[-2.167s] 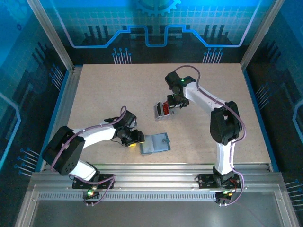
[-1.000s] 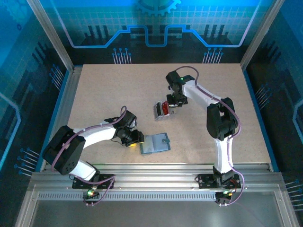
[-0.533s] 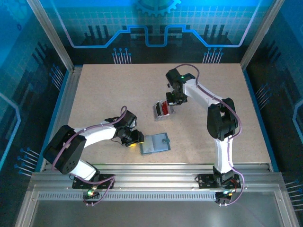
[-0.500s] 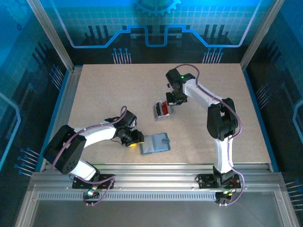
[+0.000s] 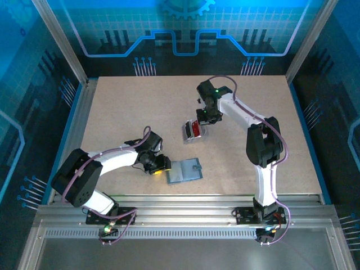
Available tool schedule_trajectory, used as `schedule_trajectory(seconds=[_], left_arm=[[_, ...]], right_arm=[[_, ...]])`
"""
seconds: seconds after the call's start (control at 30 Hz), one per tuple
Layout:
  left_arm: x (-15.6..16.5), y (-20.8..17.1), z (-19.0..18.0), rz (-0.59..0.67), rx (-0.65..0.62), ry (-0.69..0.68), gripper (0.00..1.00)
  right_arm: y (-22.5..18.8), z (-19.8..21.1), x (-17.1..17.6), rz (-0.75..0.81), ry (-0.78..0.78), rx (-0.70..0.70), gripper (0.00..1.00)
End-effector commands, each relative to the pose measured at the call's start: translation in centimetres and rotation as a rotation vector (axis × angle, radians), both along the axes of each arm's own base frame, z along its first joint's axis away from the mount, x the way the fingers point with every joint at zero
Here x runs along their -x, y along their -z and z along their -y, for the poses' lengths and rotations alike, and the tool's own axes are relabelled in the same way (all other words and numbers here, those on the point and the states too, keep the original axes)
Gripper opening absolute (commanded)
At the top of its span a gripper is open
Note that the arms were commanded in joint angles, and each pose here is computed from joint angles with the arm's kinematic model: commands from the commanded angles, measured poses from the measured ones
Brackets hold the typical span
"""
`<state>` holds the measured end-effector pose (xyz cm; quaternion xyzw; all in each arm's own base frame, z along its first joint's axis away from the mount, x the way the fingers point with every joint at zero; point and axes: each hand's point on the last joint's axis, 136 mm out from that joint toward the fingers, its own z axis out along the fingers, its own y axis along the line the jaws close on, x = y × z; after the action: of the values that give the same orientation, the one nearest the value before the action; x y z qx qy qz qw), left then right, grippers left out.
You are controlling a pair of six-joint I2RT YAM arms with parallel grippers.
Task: Put the credit cards into the card holder
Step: Pick up the credit card from the storage box, then insert the credit card into the card slot.
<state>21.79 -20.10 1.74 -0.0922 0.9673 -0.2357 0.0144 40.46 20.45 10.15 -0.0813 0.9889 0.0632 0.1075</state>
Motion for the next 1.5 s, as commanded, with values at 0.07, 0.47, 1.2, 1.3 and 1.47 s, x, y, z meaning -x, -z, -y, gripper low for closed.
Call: schedule_trajectory(seconds=[0.07, 0.47, 1.2, 1.3, 1.47], left_arm=[[0.0, 0.7, 1.1, 0.003, 0.041, 0.034, 0.46], [-0.6, -3.3, 0.4, 0.077, 0.027, 0.058, 0.54], [-0.2, 0.0, -0.3, 0.038, -0.321, 0.194, 0.45], [0.1, 0.8, -0.4, 0.02, -0.328, 0.191, 0.42], [0.7, 1.6, -1.1, 0.005, -0.347, 0.184, 0.4]], right_arm=[[-5.7, 0.2, 0.8, 0.112, -0.003, -0.021, 0.0], [-9.4, -3.2, 7.2, 0.174, -0.085, -0.293, 0.0], [-1.8, -8.2, 15.9, 0.186, -0.135, -0.652, 0.0], [-0.4, -8.7, 16.3, 0.183, -0.131, -0.67, 0.0], [1.4, -8.9, 16.2, 0.192, -0.102, -0.678, 0.0]])
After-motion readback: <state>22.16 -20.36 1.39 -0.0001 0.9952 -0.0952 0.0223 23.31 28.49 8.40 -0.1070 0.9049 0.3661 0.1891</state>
